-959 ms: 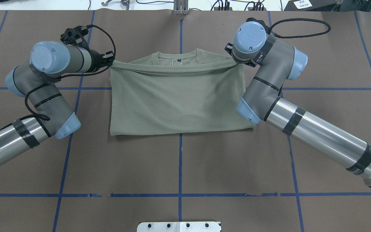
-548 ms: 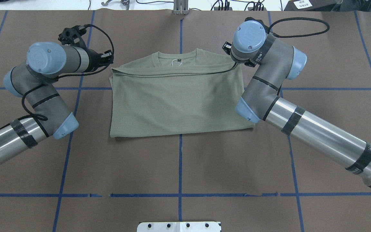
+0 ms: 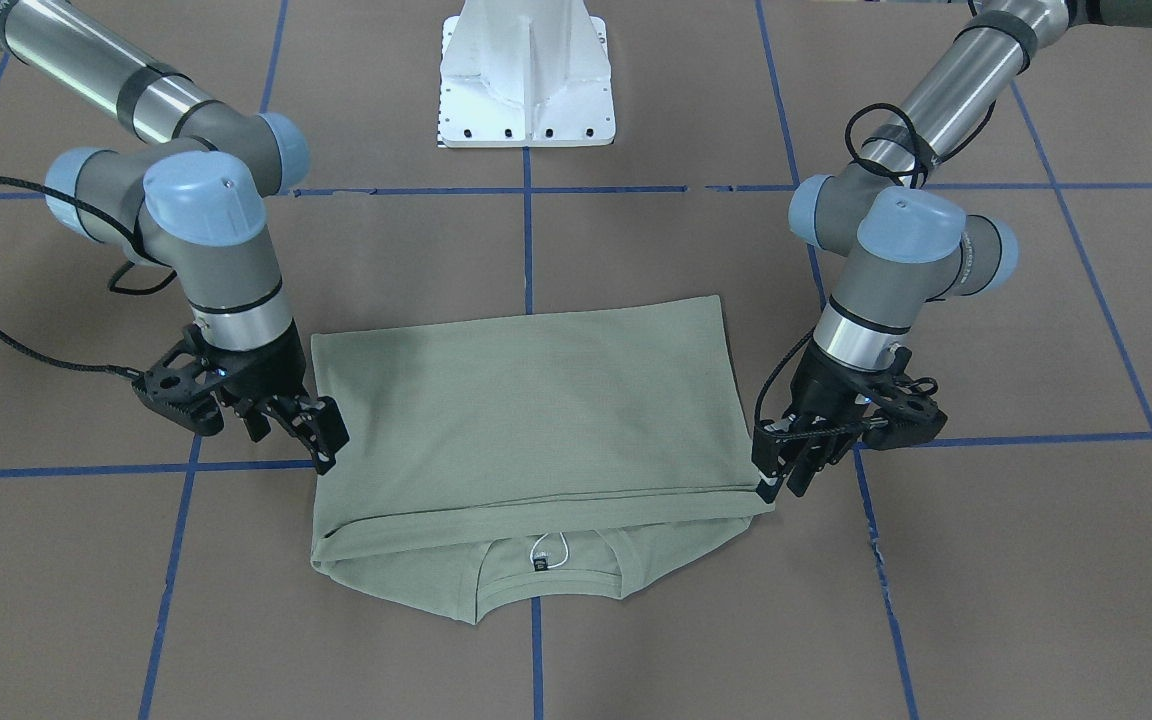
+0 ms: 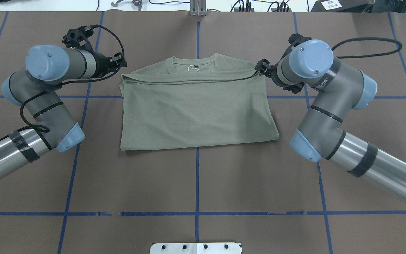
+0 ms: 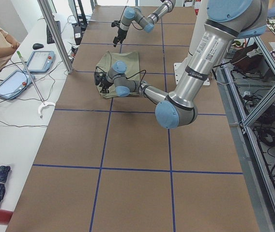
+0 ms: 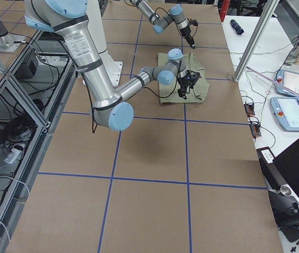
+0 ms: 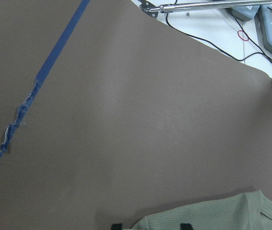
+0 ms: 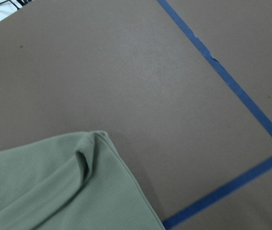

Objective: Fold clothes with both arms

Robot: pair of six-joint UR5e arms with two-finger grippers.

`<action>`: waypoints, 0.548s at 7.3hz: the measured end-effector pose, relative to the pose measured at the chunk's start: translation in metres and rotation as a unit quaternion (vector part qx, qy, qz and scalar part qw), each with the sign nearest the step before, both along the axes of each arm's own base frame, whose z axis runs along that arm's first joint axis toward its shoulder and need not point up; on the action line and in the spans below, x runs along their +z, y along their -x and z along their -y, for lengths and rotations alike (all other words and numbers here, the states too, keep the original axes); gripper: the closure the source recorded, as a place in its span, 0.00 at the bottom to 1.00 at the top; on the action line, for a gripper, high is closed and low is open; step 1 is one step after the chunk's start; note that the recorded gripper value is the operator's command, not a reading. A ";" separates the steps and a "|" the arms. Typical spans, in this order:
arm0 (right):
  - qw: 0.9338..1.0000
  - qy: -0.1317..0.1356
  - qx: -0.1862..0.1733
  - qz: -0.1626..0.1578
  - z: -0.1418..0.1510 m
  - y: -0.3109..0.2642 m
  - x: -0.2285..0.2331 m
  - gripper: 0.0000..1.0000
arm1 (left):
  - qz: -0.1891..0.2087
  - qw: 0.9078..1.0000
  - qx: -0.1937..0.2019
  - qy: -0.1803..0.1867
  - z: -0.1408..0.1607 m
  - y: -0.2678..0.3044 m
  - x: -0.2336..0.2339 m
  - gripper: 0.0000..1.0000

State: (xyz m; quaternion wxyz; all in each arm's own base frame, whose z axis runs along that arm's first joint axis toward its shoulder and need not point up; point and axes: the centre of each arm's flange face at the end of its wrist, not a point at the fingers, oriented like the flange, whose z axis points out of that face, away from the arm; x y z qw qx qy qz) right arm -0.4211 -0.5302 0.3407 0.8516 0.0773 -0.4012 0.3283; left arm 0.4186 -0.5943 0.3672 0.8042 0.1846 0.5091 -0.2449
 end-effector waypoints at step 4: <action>0.996 0.070 0.025 0.041 -0.096 0.018 0.022 0.00 | 0.000 1.000 -0.001 -0.001 0.000 0.001 0.000 0.50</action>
